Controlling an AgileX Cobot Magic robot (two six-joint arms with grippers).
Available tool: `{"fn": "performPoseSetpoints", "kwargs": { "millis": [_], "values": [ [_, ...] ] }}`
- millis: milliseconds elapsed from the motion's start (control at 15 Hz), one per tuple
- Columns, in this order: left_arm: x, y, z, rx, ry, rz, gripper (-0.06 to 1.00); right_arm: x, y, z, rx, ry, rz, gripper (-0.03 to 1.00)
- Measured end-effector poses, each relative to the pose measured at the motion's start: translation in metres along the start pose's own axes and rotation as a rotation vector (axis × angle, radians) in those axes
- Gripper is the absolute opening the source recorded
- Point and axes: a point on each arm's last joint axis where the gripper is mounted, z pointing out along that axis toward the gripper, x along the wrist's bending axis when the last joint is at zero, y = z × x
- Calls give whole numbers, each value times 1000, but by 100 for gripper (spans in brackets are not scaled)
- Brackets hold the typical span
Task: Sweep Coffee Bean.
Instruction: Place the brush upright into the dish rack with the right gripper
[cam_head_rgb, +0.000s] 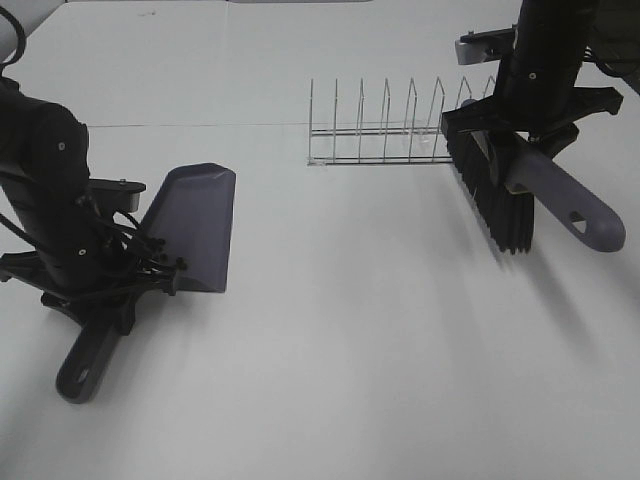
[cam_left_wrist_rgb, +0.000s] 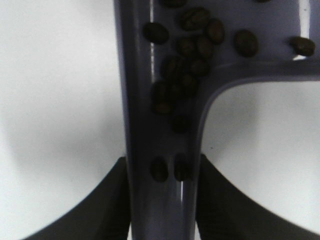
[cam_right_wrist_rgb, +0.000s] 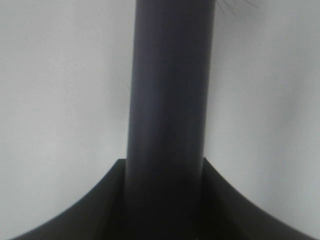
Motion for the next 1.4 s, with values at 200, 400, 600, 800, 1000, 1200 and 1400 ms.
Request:
{"fn": "performPoseSetpoints", "kwargs": {
  "millis": [200, 400, 600, 800, 1000, 1200, 1400],
  "values": [
    [0, 0, 0, 0, 0, 0, 35, 3, -1, 0, 12, 32, 13, 32],
    [0, 0, 0, 0, 0, 0, 35, 4, 0, 0, -3, 47, 12, 32],
    [0, 0, 0, 0, 0, 0, 35, 5, 4, 0, -45, 54, 9, 32],
    [0, 0, 0, 0, 0, 0, 35, 5, 9, -1, -97, 58, 1, 32],
    [0, 0, 0, -1, 0, 0, 35, 4, 10, -1, -113, 39, -9, 32],
    [0, 0, 0, -1, 0, 0, 35, 2, 12, -1, -135, 27, -14, 32],
    [0, 0, 0, -1, 0, 0, 35, 3, 16, 0, -168, 27, -17, 32]
  ]
}}
